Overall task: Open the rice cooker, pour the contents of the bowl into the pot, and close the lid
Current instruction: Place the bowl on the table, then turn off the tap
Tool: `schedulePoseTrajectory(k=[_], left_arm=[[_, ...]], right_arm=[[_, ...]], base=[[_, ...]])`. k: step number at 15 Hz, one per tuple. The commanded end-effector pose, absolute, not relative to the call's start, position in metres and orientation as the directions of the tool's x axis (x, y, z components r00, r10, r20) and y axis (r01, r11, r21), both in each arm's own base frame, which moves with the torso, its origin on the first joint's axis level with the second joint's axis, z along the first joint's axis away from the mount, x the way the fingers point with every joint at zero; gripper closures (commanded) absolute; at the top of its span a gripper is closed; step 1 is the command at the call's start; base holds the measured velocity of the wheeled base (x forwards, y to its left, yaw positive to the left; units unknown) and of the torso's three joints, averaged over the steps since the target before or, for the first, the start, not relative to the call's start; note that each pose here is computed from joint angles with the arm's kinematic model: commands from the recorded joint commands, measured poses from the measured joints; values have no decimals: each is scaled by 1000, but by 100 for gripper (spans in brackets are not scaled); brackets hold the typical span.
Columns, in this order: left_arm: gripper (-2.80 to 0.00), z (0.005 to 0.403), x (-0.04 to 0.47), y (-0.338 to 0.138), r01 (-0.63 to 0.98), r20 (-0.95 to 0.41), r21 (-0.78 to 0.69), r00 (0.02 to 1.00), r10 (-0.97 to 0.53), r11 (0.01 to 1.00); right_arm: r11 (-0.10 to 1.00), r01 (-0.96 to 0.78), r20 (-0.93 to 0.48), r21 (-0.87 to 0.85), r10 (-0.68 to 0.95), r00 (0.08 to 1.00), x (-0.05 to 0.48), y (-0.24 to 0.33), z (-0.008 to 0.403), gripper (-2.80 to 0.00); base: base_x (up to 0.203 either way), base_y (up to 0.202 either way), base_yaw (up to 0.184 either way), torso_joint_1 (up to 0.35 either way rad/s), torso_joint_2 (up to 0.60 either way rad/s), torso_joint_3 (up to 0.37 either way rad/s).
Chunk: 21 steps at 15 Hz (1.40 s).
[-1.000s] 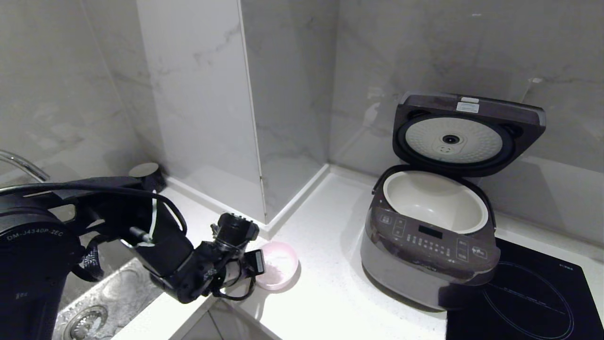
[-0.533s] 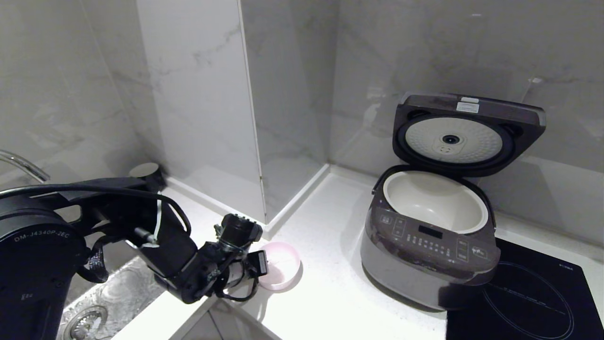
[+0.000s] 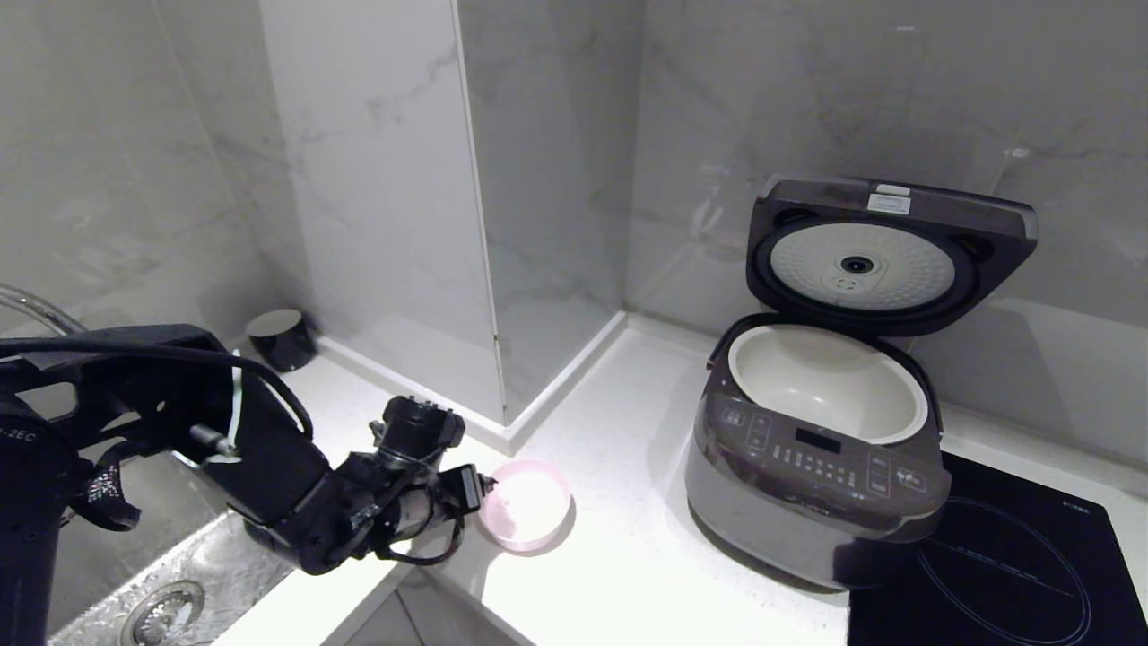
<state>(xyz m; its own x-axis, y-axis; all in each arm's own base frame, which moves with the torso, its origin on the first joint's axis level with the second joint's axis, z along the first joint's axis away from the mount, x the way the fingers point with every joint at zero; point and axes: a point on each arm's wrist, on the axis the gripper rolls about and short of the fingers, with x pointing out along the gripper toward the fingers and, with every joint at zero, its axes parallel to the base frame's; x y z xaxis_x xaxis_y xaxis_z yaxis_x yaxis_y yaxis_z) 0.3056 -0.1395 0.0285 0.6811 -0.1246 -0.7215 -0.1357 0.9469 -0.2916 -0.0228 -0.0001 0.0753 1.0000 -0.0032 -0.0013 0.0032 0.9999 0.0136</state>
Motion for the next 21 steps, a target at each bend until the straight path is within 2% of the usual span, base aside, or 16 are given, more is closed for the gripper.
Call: schedulePoseTrajectory(k=[1,3,6,11,14,17,21], left_arm=[[-280,41,306,-125,-167,-699,-312,707,-107,935],[-280,54,305,-98,-226,-684,-325,727,-63,919],[-280,51,302,-46,-364,-702,-290,710,62,885],[-280,37,274,45,-600,-705,-261,654,275,757],[-280,34,248,92,-658,-595,-247,683,424,712],[-280,29,226,141,-736,-507,-206,644,573,645],[-280,23,198,204,-795,-411,-197,598,688,573]], right_arm=[[1000,3,0,14,-3,1000,-23,0,75,0],[1000,3,-2,14,-3,1000,-23,0,75,0],[1000,3,-2,14,-3,1000,-23,0,75,0],[1000,3,-1,14,-3,1000,-23,0,75,0],[1000,3,-1,14,-3,1000,-23,0,75,0],[1000,3,-2,14,-3,1000,-23,0,75,0],[1000,3,0,14,-3,1000,-23,0,75,0]], base=[[0,0,0,0,0,0],[0,0,0,0,0,0],[0,0,0,0,0,0],[0,0,0,0,0,0],[0,0,0,0,0,0],[0,0,0,0,0,0],[0,0,0,0,0,0]])
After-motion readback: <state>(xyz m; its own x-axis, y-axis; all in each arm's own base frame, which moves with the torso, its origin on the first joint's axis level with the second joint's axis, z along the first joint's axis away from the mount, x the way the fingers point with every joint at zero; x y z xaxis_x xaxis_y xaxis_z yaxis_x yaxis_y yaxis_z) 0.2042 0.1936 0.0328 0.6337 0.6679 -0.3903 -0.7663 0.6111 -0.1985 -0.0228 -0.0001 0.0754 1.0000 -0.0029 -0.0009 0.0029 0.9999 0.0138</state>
